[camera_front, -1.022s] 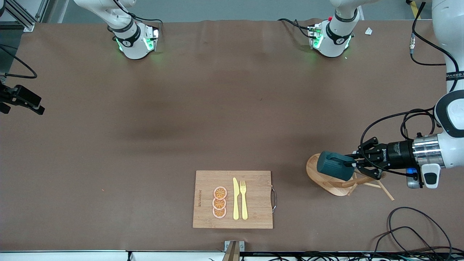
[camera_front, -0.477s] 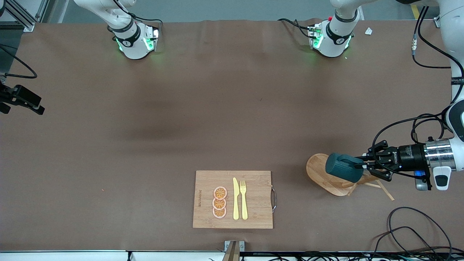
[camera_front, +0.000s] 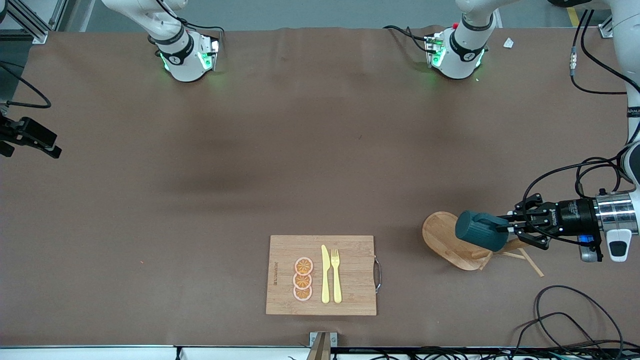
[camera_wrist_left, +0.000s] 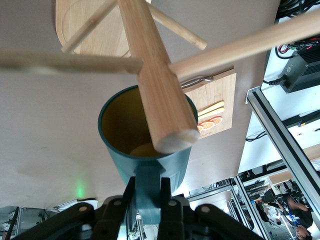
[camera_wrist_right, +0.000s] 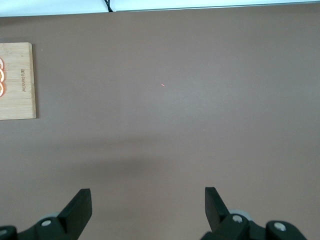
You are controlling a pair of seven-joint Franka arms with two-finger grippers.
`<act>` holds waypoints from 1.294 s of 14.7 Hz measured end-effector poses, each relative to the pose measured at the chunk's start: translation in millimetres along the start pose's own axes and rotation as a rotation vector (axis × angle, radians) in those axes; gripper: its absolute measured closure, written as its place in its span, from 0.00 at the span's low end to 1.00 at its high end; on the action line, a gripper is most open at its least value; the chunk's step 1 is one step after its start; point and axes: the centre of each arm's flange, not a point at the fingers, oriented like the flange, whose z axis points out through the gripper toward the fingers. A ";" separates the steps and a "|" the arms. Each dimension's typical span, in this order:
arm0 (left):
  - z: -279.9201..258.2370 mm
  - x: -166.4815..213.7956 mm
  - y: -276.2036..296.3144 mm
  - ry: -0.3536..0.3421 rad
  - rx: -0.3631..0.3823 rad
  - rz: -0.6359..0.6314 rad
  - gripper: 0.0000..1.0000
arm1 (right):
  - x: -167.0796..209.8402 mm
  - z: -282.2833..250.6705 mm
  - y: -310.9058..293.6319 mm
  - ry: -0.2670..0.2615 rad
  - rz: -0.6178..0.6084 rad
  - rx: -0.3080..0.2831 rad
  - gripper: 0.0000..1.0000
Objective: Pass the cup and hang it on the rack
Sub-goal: 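Hook the mug handle onto a rack peg with the left gripper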
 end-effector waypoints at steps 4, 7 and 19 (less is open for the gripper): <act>-4.6 7.1 -3.3 -0.002 -0.007 -0.006 0.79 | 0.0 0.0 0.0 0.000 0.000 0.000 0.00; -6.8 16.8 -7.3 -0.005 -0.011 -0.003 0.79 | 0.0 0.0 0.0 0.000 0.000 0.000 0.00; -3.6 22.6 -8.0 -0.038 -0.028 -0.002 0.33 | 0.0 0.0 0.2 0.000 0.000 0.000 0.00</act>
